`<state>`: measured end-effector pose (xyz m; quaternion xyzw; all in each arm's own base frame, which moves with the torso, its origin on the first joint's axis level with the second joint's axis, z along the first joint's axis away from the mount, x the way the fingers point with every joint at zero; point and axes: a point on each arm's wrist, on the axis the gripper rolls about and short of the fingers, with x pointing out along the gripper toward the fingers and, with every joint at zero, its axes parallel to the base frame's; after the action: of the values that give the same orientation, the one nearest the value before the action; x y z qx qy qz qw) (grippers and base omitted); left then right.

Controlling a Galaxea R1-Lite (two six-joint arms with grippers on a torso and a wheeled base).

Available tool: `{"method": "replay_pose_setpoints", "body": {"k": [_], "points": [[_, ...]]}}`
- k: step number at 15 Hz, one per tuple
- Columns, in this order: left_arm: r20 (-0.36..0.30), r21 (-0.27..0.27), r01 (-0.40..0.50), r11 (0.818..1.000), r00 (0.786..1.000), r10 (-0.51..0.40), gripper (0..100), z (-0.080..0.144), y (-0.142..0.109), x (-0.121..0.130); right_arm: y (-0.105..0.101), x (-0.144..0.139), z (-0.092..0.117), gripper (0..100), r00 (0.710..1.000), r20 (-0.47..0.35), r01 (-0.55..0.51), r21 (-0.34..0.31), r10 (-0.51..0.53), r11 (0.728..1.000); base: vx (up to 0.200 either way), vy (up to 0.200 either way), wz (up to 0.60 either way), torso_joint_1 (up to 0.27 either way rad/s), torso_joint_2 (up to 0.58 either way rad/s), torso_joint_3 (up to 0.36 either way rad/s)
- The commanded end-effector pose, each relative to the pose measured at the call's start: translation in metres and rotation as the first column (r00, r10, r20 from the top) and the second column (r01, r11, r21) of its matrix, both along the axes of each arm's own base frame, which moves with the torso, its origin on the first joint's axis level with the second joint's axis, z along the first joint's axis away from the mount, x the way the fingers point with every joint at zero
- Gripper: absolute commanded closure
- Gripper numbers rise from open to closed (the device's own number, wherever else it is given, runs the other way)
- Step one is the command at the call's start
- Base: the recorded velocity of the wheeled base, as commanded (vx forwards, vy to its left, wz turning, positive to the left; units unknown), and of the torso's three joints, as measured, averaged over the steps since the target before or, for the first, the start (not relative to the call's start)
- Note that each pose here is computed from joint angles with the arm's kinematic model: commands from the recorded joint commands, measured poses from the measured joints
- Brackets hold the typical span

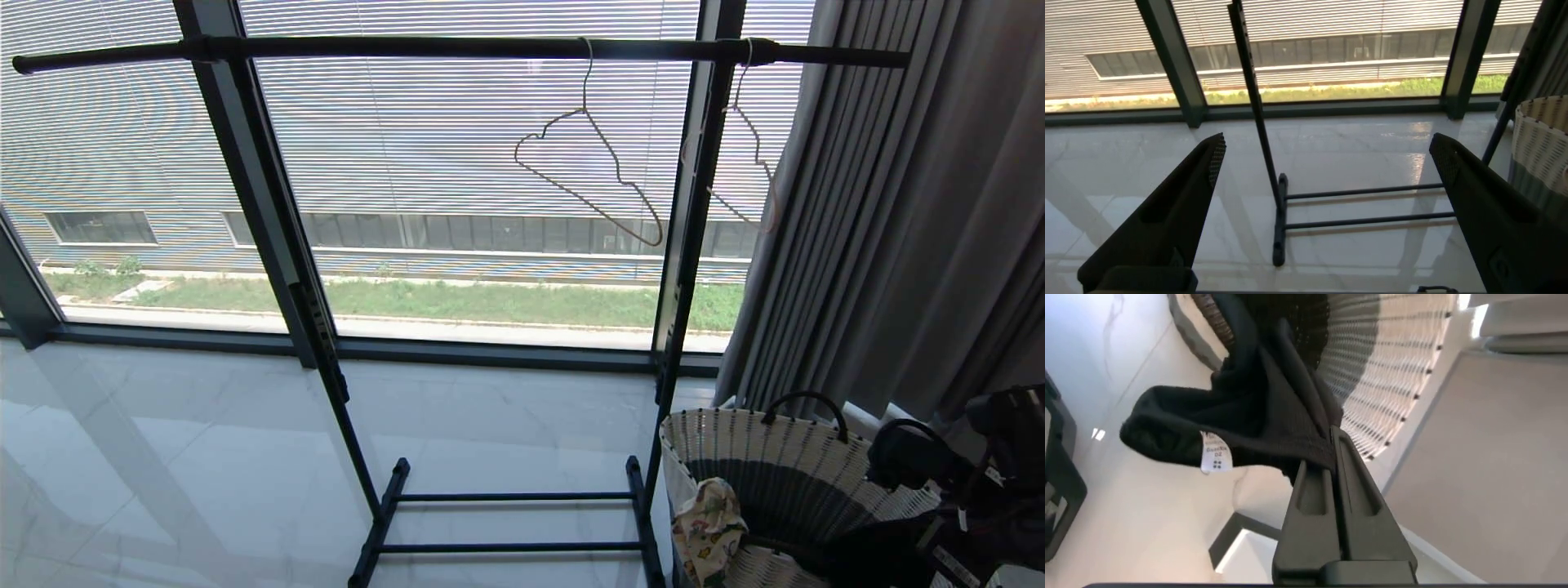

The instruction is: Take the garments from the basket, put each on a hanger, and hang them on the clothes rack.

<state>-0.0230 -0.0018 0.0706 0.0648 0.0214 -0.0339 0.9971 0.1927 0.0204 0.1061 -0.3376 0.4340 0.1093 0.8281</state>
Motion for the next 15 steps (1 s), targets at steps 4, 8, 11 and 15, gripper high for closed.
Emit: {"method": "replay_pose_setpoints", "body": {"k": [4, 8, 11, 15], "points": [[0.000, 0.002, 0.000, 1.000, 1.000, 0.000, 0, 0.000, 0.000, 0.000, 0.011, -0.025, 0.084, 100, 0.958, 0.276, -0.089, 0.038, 0.075, 0.995, -0.200, 0.000, 0.00, 0.005, 0.00, 0.004], [0.000, 0.000, 0.000, 1.000, 1.000, 0.000, 0, 0.000, 0.000, 0.000, 0.018, -0.027, 0.093, 100, 0.944, 0.311, -0.130, 0.045, 0.109, 0.991, -0.200, 0.000, 0.00, 0.000, 0.00, 0.004], [0.000, 0.000, 0.000, 1.000, 1.000, 0.000, 0, 0.000, 0.000, 0.000, 0.027, -0.028, 0.097, 100, 0.938, 0.328, -0.151, 0.091, 0.113, 0.984, -0.200, 0.000, 0.00, 0.002, 0.00, 0.001], [0.000, 0.000, 0.003, 1.000, 1.000, -0.003, 0, 0.000, 0.000, 0.000, 0.053, -0.025, 0.103, 100, 0.933, 0.332, -0.220, 0.213, 0.142, 0.952, 0.000, 0.000, 0.00, 0.000, 0.00, 0.000]]}}
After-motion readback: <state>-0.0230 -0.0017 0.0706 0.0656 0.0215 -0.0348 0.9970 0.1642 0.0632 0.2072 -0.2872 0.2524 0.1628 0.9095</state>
